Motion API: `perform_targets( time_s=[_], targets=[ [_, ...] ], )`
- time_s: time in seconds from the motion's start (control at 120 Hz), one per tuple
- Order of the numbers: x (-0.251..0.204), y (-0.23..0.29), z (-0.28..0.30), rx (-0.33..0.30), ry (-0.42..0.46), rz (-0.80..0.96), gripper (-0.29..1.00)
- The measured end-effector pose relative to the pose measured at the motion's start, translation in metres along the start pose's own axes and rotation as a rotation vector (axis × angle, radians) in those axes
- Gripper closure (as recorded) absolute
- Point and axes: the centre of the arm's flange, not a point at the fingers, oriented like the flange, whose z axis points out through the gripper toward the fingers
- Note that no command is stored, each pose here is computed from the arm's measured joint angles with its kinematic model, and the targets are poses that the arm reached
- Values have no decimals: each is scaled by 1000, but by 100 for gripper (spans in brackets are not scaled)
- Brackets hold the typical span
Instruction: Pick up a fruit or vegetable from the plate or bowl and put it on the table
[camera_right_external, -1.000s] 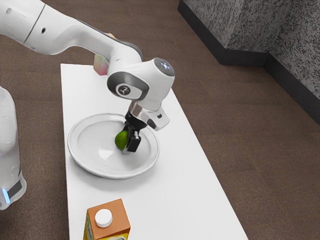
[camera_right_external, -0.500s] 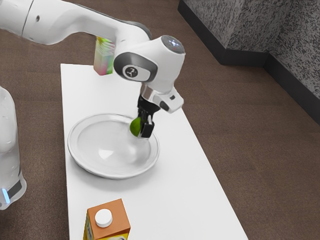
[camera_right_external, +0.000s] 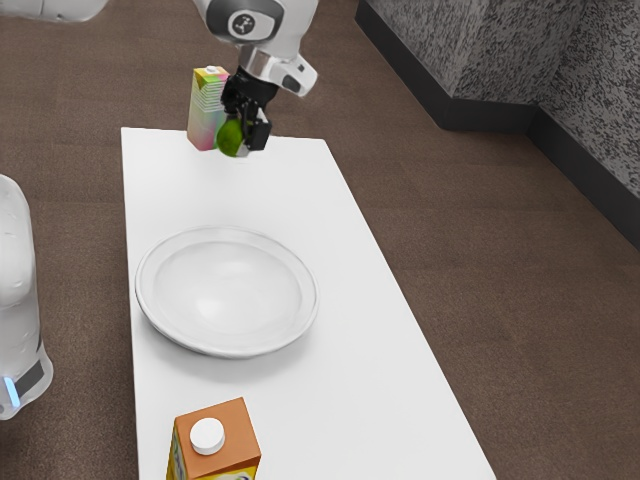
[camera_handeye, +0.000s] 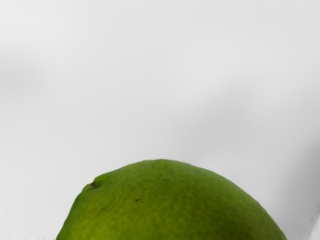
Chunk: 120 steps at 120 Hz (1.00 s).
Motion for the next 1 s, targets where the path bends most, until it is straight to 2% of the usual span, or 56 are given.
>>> perform_targets(
  time_s=[0.067,0.242,0.567,0.633,0.675,0.717,0.817,0.908,1.0],
  targets=[
    [1,-6,2,-6,1,11,22],
    [3,-10,4,-21,7,53,8],
    [3,-2,-1,-41,25,128,1],
    [5,11,-58,-14,138,161,0],
    [23,35,-107,11,227,203,0],
    [55,61,-138,19,280,246,0],
    [137,102,-117,-24,260,318,0],
    [169,107,-108,-52,260,330,0],
    [179,96,-104,-65,256,323,0]
  ],
)
